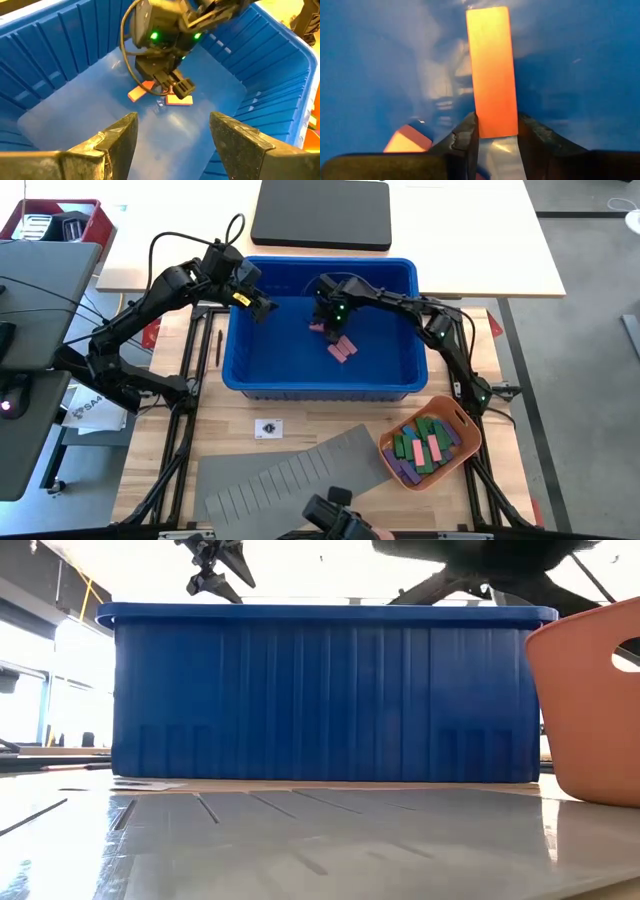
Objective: Sort blocks
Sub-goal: Put the pink block into the orange bin
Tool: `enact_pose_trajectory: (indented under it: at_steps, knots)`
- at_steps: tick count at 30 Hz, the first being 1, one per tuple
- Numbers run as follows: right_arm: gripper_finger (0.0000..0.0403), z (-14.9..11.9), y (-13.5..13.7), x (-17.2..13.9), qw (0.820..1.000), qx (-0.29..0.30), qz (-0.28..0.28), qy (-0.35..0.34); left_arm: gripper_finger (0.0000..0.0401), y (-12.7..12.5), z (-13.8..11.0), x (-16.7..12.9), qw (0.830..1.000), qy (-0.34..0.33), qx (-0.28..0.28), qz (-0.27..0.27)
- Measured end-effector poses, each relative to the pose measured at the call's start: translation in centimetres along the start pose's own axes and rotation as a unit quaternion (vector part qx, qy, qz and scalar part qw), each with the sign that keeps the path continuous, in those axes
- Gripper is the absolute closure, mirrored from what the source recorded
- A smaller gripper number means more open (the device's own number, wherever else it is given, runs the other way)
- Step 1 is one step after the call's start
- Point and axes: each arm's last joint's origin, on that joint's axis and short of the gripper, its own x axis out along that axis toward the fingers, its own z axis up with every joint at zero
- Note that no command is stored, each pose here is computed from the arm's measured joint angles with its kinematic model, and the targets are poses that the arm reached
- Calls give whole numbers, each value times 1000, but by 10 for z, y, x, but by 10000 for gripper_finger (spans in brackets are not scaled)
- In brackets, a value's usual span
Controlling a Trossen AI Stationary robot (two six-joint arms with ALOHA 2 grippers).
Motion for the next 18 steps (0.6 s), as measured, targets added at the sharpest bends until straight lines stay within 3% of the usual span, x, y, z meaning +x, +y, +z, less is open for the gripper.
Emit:
enact_pose_trajectory:
  at_steps: [5,10,13,18]
  knots:
    - [307,15,0,-40,1000,4,-4,-11,163,2,0,0,1000,-5,0,27]
    - [307,21,16,-102,999,15,19,-35,163,4,1,0,998,-9,8,55]
    - [307,7,40,-145,995,10,76,-62,163,6,1,-1,997,-13,10,71]
    - [307,-35,88,-201,992,28,106,-60,163,11,5,-2,996,-30,4,85]
